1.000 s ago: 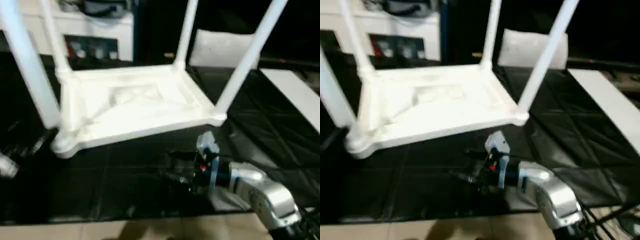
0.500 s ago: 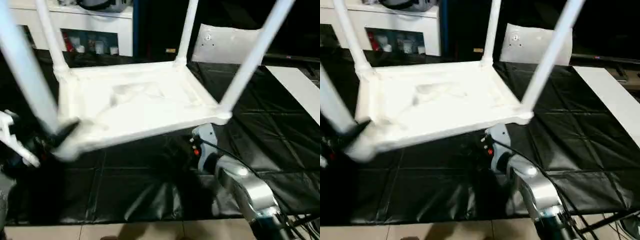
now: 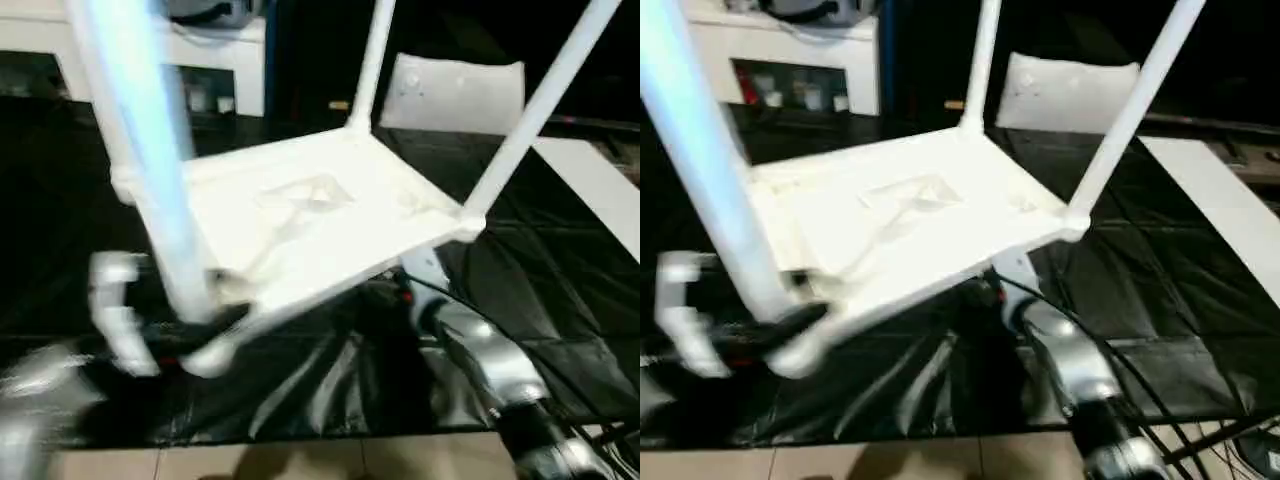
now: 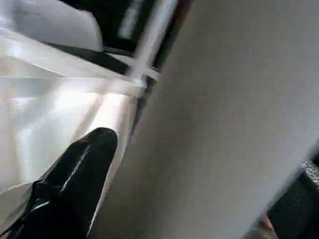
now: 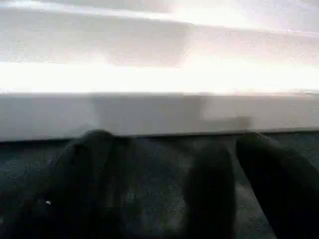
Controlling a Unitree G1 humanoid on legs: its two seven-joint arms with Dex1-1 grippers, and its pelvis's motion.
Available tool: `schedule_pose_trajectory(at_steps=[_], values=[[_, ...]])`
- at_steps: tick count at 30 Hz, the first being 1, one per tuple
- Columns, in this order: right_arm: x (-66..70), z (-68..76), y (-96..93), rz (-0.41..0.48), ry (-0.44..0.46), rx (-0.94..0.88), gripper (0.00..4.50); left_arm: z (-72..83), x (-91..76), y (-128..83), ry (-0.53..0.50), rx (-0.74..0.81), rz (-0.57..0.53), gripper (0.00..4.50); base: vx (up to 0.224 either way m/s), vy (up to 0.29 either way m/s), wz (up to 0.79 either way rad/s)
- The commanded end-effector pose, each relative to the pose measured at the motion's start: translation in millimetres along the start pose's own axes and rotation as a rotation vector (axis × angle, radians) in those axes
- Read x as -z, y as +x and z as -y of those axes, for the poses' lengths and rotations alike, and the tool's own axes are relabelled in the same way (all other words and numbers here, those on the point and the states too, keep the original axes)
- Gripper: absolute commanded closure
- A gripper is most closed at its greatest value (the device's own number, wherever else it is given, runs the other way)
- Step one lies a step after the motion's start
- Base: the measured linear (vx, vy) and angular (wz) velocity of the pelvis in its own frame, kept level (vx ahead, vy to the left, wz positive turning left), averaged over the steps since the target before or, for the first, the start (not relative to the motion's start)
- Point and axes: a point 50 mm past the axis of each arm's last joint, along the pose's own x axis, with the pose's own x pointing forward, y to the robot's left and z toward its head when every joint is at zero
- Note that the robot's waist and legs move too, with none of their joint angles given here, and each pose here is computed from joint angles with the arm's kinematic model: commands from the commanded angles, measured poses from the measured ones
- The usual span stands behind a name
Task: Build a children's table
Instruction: Rotate table base
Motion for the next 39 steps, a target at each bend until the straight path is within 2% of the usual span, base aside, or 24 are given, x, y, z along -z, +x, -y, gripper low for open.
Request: schedule_pose_trajectory(at_steps=[1, 5, 7, 9, 12, 14, 25, 28, 31, 33, 35, 37, 39], values=[[-8.4, -4.1, 6.2, 0.037, 0.007, -0.014, 0.0, 13.8, -3.4, 17.4, 0.0, 0.106, -0.009, 0.05, 0.0, 0.0, 0.0], [-21.8, -20.8, 16.5, 0.077, -0.028, -0.076, 0.0, 27.8, -1.5, 30.9, -0.038, 0.218, -0.037, 0.05, 0.0, 0.0, 0.0], [-24.6, -26.0, 18.7, 0.086, -0.037, -0.098, 0.0, 31.2, -1.3, 34.8, -0.042, 0.237, -0.039, 0.05, 0.0, 0.0, 0.0], [-30.4, -40.2, 23.3, 0.105, -0.053, -0.149, 0.0, 39.9, 0.4, 44.9, -0.057, 0.29, -0.046, 0.05, 0.0, 0.0, 0.0], [-32.9, -47.8, 25.7, 0.112, -0.061, -0.175, 0.0, 44.4, 0.6, 51.5, -0.071, 0.319, -0.038, 0.05, 0.0, 0.0, 0.0], [-33.7, -50.5, 26.8, 0.114, -0.064, -0.183, 0.0, 45.8, 0.4, 54.2, -0.075, 0.327, -0.035, 0.05, 0.0, 0.0, 0.0], [-37.7, -89.3, 30.1, 0.169, -0.1, -0.364, 0.0, 47.5, -7.1, 95.8, -0.036, 0.377, 0.022, 0.05, 0.0, 0.0, 0.0], [-36.7, -88.4, 31.9, 0.167, -0.1, -0.343, 0.0, 44.3, -10.2, 103.0, -0.015, 0.349, 0.055, 0.05, 0.0, 0.0, 0.0], [-36.7, -78.7, 34.9, 0.16, -0.083, -0.265, 0.0, 34.2, -16.4, 114.0, 0.048, 0.257, 0.112, 0.05, 0.0, 0.0, 0.0], [-36.2, -64.2, 35.1, 0.159, -0.048, -0.194, 0.0, 21.7, -21.1, 117.2, 0.115, 0.163, 0.136, 0.05, 0.0, 0.0, 0.0], [-35.6, -59.8, 34.8, 0.159, -0.036, -0.175, 0.0, 18.0, -21.5, 117.0, 0.123, 0.143, 0.132, 0.05, 0.0, 0.0, 0.0], [-29.7, -39.4, 31.9, 0.15, -0.011, -0.076, 0.0, 5.6, -23.4, 112.3, 0.167, 0.081, 0.12, 0.05, 0.0, 0.0, 0.0], [-24.6, -25.3, 28.4, 0.144, 0.001, -0.011, 0.0, -1.0, -26.5, 107.2, 0.175, 0.046, 0.13, 0.05, 0.0, 0.0, 0.0]])
